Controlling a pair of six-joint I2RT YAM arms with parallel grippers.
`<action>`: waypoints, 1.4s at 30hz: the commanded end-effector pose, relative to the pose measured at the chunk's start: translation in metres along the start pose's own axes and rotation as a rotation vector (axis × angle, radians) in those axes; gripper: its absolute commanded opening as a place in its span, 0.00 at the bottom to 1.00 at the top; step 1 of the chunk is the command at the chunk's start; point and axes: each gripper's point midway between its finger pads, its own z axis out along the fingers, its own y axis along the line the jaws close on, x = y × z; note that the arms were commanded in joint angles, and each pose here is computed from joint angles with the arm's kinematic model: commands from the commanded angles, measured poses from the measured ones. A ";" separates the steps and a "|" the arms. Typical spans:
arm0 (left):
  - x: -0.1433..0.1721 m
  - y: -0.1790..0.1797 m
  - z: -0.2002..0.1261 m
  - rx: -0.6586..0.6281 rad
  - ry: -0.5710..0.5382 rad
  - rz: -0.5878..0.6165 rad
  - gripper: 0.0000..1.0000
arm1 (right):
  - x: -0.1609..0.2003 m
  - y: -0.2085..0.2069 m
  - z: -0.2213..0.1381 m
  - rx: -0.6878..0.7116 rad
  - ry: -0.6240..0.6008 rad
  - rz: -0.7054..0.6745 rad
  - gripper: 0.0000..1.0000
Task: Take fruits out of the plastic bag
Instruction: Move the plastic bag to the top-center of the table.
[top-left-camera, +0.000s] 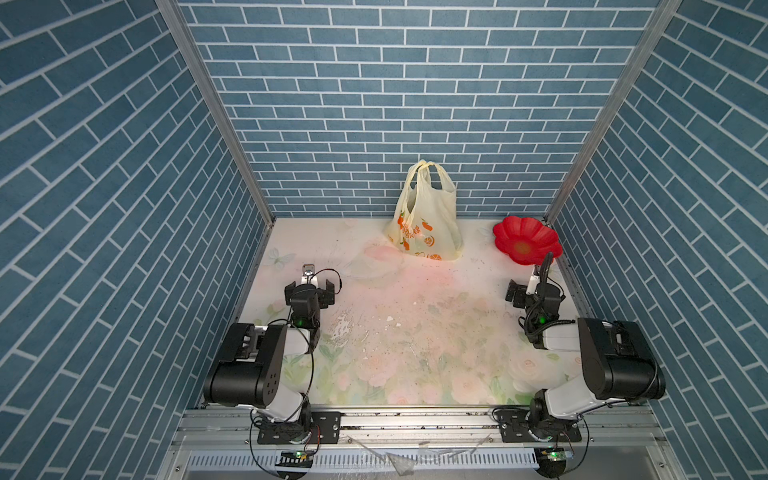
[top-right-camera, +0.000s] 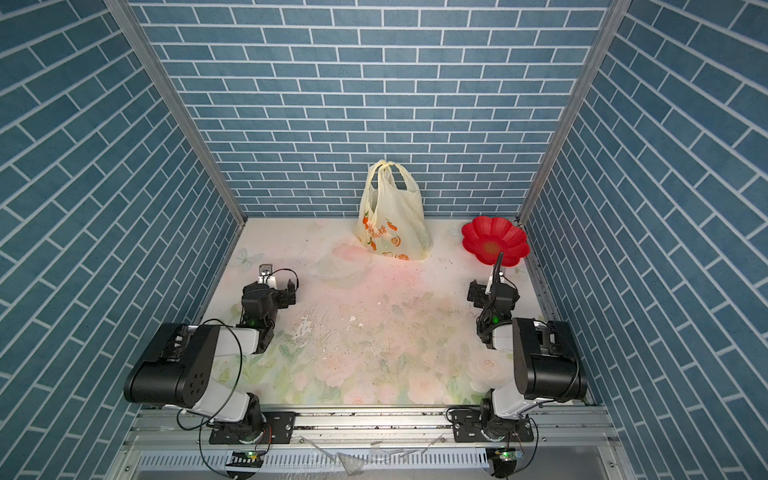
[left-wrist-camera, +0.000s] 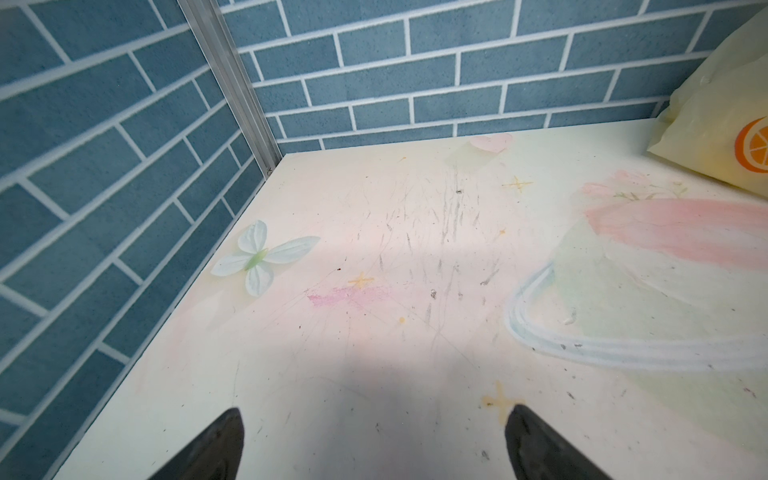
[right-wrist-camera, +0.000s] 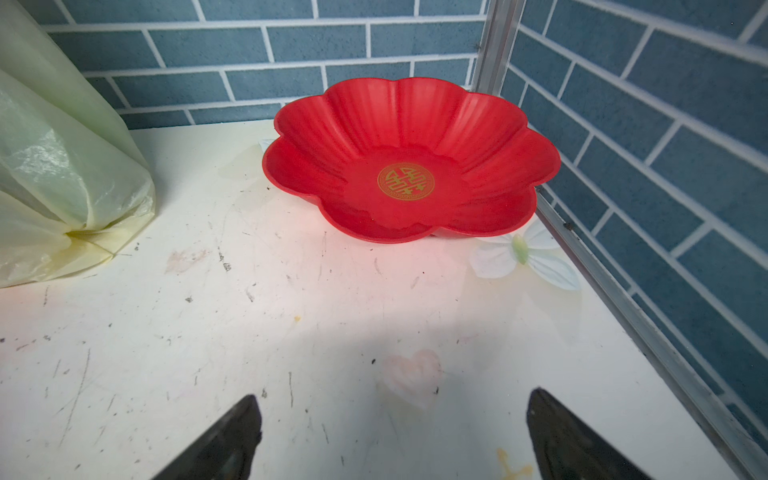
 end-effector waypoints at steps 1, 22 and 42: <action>-0.003 0.002 0.003 -0.003 -0.002 -0.005 0.99 | -0.005 0.000 0.001 -0.004 -0.017 -0.008 0.99; -0.103 0.013 -0.070 -0.078 -0.036 -0.278 0.99 | -0.086 0.027 -0.083 -0.179 -0.136 0.076 0.99; -0.245 -0.170 -0.080 0.623 -0.004 -0.164 0.99 | -0.092 0.035 -0.149 -0.255 0.109 0.434 0.98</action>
